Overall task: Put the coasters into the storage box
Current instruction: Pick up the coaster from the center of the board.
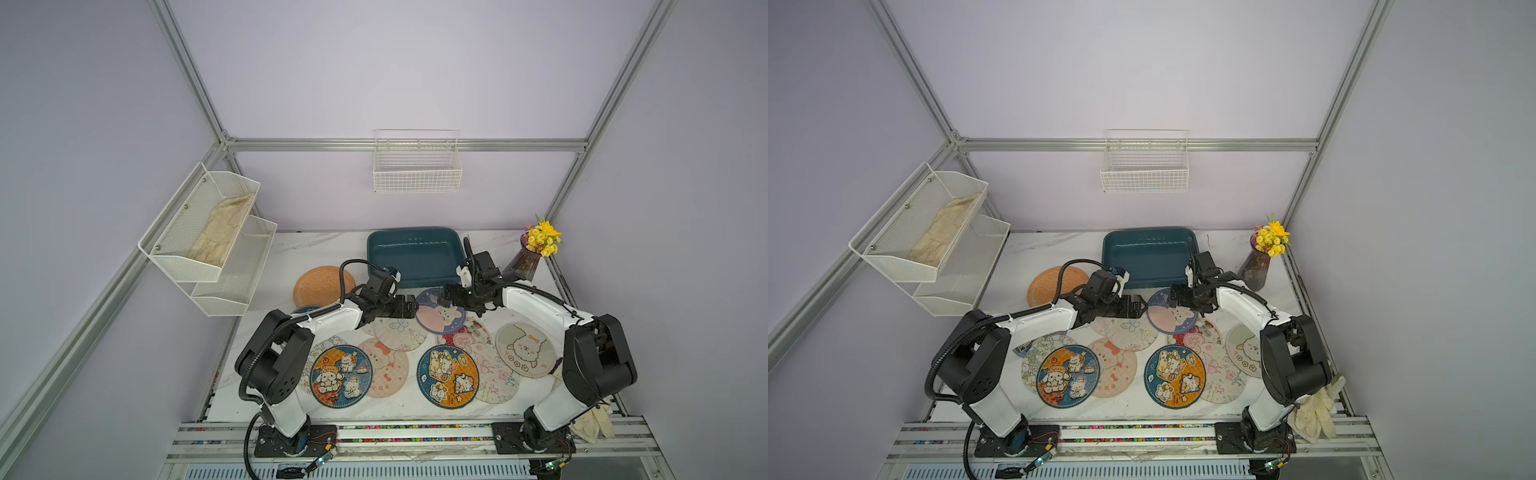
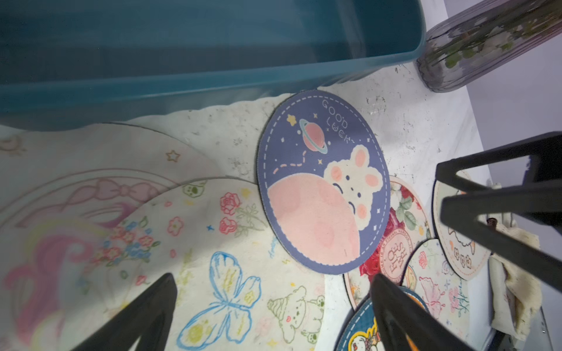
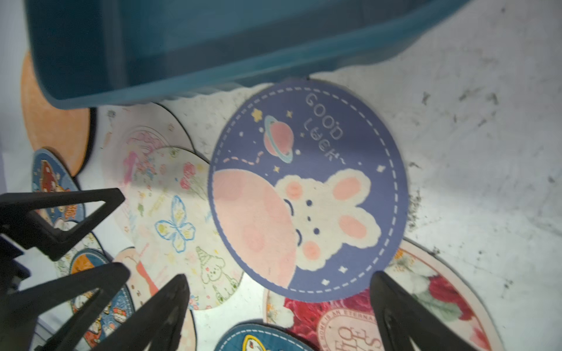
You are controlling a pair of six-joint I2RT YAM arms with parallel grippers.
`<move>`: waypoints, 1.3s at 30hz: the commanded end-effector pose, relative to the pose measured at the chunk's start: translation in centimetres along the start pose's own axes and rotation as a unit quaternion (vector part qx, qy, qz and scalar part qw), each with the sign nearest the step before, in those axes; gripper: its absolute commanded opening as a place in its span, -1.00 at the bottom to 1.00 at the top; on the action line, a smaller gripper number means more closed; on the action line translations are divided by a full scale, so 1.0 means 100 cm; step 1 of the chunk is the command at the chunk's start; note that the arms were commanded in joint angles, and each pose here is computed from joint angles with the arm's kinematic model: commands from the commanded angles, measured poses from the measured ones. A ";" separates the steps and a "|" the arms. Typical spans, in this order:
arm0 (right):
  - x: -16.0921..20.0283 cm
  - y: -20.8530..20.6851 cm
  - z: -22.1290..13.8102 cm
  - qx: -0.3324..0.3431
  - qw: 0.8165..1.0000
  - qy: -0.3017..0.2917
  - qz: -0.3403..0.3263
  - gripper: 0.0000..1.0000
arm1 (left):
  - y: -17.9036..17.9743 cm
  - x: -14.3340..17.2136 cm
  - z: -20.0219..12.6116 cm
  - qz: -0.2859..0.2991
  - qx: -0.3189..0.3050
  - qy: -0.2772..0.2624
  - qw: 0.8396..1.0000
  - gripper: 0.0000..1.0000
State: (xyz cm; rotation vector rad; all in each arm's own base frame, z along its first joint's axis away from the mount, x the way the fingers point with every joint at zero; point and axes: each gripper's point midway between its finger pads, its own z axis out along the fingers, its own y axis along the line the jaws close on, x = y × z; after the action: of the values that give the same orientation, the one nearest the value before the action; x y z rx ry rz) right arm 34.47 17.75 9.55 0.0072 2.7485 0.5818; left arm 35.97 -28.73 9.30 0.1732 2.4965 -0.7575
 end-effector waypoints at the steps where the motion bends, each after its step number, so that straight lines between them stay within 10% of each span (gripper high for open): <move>1: 0.016 -0.028 0.002 0.031 0.999 0.022 0.016 0.83 | -0.042 -0.034 -0.003 -0.007 0.061 -0.018 0.998 0.90; 39: 0.006 -0.076 0.055 0.025 0.997 0.044 0.053 0.22 | -0.034 -0.018 0.065 -0.006 -0.023 0.062 0.998 0.10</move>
State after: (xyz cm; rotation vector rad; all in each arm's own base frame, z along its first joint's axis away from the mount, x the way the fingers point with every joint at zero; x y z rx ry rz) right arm 37.49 13.19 3.41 0.1124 2.7885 0.5499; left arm 38.24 -33.47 4.60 0.1609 2.6915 -0.6712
